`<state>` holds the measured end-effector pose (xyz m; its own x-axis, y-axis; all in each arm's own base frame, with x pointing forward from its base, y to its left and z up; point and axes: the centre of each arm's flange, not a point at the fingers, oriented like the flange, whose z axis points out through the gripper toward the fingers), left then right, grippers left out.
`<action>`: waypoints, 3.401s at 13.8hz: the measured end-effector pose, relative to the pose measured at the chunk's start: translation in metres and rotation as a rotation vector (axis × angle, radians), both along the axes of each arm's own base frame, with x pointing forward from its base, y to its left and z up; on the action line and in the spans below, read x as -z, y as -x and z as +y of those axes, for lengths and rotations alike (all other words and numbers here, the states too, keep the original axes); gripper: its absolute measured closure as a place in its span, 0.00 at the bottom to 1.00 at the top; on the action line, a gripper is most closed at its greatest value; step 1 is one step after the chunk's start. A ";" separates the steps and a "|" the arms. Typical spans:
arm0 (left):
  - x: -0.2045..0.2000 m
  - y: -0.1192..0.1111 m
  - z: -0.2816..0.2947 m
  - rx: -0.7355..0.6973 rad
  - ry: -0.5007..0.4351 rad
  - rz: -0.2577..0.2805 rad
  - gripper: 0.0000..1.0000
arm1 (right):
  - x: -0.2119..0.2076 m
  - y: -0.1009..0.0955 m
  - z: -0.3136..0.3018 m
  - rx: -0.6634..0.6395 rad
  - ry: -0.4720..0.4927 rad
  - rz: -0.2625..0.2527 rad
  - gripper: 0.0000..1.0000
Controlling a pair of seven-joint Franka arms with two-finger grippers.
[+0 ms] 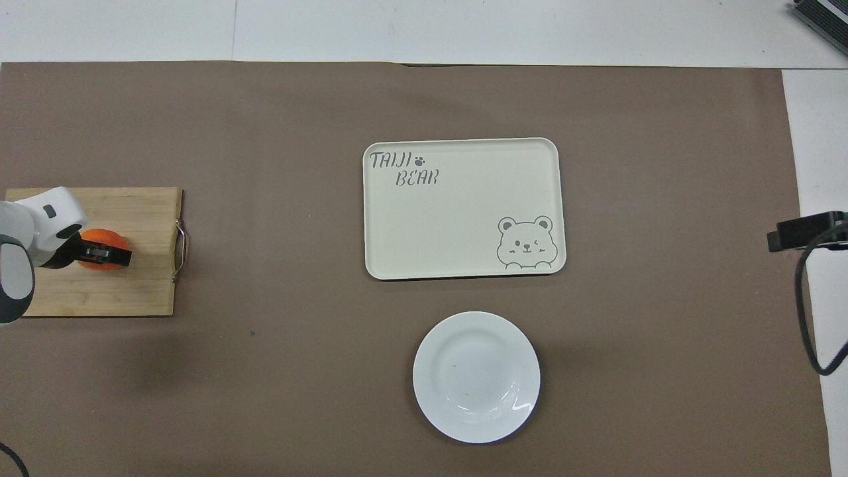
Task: Place orange and plate with both arms
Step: 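Close the left gripper around the orange, then lift the orange off the board with the left gripper, then carry the orange over the white plate with the left gripper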
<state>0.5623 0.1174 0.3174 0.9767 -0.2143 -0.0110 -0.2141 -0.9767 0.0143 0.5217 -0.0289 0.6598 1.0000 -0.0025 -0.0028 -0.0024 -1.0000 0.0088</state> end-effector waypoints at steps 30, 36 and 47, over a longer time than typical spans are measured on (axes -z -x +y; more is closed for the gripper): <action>-0.253 0.012 -0.226 -0.105 -0.021 0.075 0.25 | 0.000 0.000 0.000 0.000 0.000 0.000 0.00; -0.239 0.044 -0.339 0.063 -0.024 0.057 0.25 | 0.000 0.000 0.000 0.000 0.000 0.000 0.00; -0.101 0.152 -0.515 0.205 0.006 -0.009 0.25 | 0.000 0.000 0.000 0.000 0.000 0.000 0.00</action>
<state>0.4102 -0.3971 0.4182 0.9126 -0.4088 -0.0009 -0.4088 -0.9125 0.0174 0.5217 -0.0289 0.6598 1.0000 -0.0025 -0.0029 -0.0024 -1.0000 0.0088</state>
